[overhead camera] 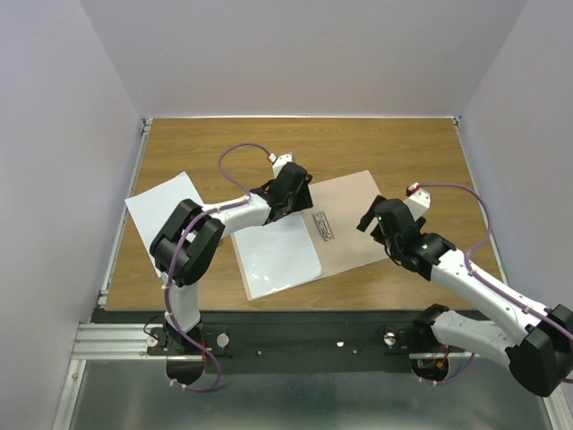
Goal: Put the files into the folder
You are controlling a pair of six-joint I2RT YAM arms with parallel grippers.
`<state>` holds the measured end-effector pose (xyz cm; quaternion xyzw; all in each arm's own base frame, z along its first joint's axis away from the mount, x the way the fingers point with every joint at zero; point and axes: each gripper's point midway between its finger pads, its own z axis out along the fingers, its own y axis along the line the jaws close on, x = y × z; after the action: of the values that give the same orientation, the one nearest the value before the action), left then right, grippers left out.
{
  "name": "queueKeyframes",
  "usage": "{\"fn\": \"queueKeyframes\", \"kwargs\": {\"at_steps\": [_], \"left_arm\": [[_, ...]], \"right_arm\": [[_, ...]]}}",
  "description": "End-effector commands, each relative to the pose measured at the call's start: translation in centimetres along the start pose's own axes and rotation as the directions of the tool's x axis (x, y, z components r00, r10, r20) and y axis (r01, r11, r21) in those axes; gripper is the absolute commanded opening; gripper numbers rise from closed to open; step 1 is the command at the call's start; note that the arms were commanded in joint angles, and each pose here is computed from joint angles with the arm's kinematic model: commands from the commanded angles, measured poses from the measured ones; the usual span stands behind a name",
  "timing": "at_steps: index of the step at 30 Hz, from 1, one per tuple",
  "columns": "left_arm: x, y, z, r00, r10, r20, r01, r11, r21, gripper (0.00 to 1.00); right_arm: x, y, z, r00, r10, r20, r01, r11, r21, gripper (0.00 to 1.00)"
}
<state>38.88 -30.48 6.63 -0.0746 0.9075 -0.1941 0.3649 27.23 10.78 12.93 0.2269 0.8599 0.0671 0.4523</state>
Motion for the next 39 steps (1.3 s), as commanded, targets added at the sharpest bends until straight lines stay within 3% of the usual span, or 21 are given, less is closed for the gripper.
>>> {"fn": "queueKeyframes", "kwargs": {"at_steps": [1,10,20,26,39], "left_arm": [[-0.8,0.0,0.6,0.999,-0.02,0.026,0.021,0.999,-0.025,0.64],[1.0,-0.4,2.1,0.999,-0.026,-0.042,0.026,1.0,-0.015,0.47],[2.4,-2.3,3.0,0.997,-0.023,-0.073,0.024,1.0,0.015,0.47],[3.5,-2.1,3.1,0.995,-0.028,-0.098,0.028,1.0,-0.008,0.36],[5.4,-1.9,3.3,0.99,-0.053,-0.131,0.047,0.998,-0.05,0.23]], "right_arm": [[0.2,1.1,-0.1,1.0,-0.021,0.001,0.021,0.996,-0.081,1.0],[0.8,-0.1,0.5,0.999,-0.043,0.022,0.044,0.998,-0.05,1.0],[2.0,-0.6,1.5,0.996,-0.089,-0.011,0.089,0.996,-0.019,1.0],[2.2,-0.7,1.7,0.996,-0.093,-0.015,0.093,0.996,-0.011,1.0],[2.8,-1.2,2.2,0.994,-0.102,-0.03,0.103,0.995,0.013,1.0]]}}
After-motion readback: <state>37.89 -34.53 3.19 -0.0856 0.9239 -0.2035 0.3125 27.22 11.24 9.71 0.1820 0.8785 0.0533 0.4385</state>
